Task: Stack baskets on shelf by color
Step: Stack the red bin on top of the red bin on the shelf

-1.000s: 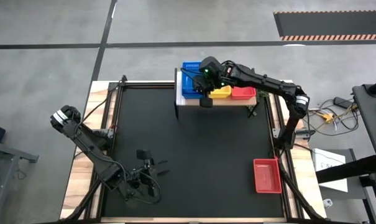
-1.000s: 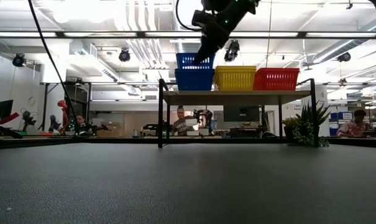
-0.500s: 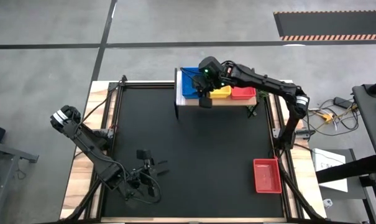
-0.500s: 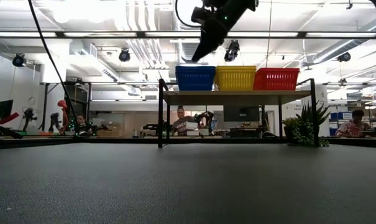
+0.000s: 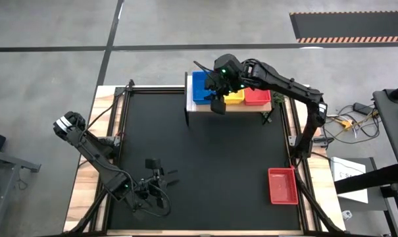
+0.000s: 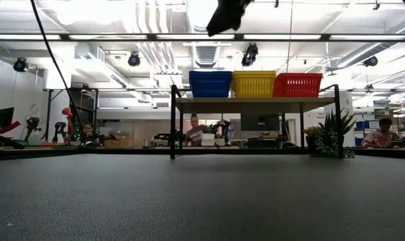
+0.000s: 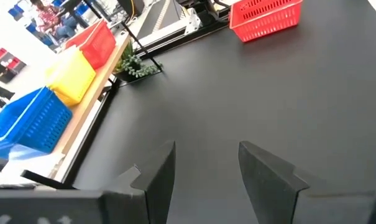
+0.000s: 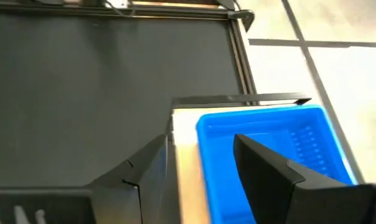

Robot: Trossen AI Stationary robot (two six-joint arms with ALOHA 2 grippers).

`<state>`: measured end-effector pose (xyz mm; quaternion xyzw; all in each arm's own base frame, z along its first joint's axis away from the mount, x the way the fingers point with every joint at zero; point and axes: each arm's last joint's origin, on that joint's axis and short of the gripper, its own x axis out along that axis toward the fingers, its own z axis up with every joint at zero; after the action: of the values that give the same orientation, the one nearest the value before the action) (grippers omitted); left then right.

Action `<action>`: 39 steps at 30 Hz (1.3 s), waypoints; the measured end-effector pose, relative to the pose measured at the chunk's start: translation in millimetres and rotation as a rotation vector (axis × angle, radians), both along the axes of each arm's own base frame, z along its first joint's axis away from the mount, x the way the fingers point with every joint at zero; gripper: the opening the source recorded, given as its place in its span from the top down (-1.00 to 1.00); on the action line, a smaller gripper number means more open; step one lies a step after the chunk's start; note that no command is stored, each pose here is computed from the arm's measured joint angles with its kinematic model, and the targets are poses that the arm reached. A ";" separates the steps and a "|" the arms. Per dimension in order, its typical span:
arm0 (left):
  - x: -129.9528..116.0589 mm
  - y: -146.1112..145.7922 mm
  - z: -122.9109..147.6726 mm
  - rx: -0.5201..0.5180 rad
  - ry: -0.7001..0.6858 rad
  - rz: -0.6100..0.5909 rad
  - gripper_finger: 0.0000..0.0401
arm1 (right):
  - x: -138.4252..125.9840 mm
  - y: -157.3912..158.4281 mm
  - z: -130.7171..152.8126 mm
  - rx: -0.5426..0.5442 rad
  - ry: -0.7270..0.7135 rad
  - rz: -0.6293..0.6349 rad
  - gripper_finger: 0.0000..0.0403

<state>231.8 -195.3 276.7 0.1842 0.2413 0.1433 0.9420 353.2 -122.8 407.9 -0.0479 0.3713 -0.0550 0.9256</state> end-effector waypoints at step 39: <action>7.1 2.6 17.4 0.141 0.022 -0.070 0.20 | -146.4 339.7 -182.6 0.249 1.059 0.070 0.07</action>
<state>238.9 -192.8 294.1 0.2598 0.2343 0.1250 0.9284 206.8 216.9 225.3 0.0285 0.7888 0.0520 0.6118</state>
